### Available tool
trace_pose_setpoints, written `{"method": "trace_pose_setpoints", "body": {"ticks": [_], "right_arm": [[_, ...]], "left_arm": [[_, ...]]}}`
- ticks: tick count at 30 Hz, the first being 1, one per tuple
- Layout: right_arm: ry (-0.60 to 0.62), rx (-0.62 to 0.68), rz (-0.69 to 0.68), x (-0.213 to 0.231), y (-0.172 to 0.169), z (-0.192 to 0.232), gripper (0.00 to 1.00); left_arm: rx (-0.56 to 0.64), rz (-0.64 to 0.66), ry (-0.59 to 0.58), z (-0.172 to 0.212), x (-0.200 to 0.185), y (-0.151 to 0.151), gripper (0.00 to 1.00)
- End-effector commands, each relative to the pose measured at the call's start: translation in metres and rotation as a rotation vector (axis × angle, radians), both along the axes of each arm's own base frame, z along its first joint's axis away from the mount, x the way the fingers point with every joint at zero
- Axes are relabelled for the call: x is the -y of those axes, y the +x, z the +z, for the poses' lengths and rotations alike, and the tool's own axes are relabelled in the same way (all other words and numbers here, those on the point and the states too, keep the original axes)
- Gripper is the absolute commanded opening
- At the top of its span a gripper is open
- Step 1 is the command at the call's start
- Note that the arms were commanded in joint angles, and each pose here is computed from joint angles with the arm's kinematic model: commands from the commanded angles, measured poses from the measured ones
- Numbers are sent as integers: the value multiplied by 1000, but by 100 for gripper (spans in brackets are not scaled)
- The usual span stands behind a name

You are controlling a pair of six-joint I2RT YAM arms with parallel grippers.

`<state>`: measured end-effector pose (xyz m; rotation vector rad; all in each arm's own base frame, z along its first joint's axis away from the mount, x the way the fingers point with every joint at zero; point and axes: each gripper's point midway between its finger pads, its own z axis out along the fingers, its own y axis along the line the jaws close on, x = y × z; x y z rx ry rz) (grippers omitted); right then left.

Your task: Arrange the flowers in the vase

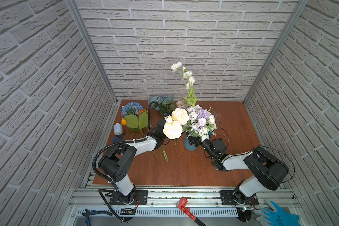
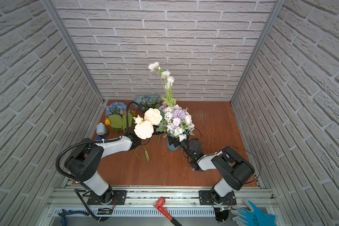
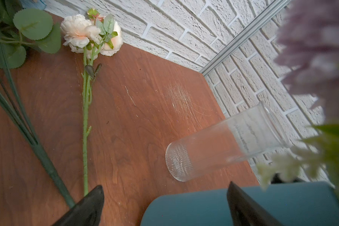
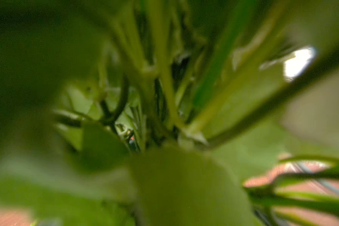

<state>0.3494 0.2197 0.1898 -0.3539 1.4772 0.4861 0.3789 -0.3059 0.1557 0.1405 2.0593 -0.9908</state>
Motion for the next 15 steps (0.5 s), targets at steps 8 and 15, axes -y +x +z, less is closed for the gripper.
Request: {"method": "trace_pose_setpoints", "body": {"ticks": [8,15], "right_arm": [[30,22,-38,4,11,4,71],[16,41,-15,2,7,8,6]], "left_arm": [[73,-46,-50,24,14,0,97],[86,-24,-44,29,8,-3,97]]}}
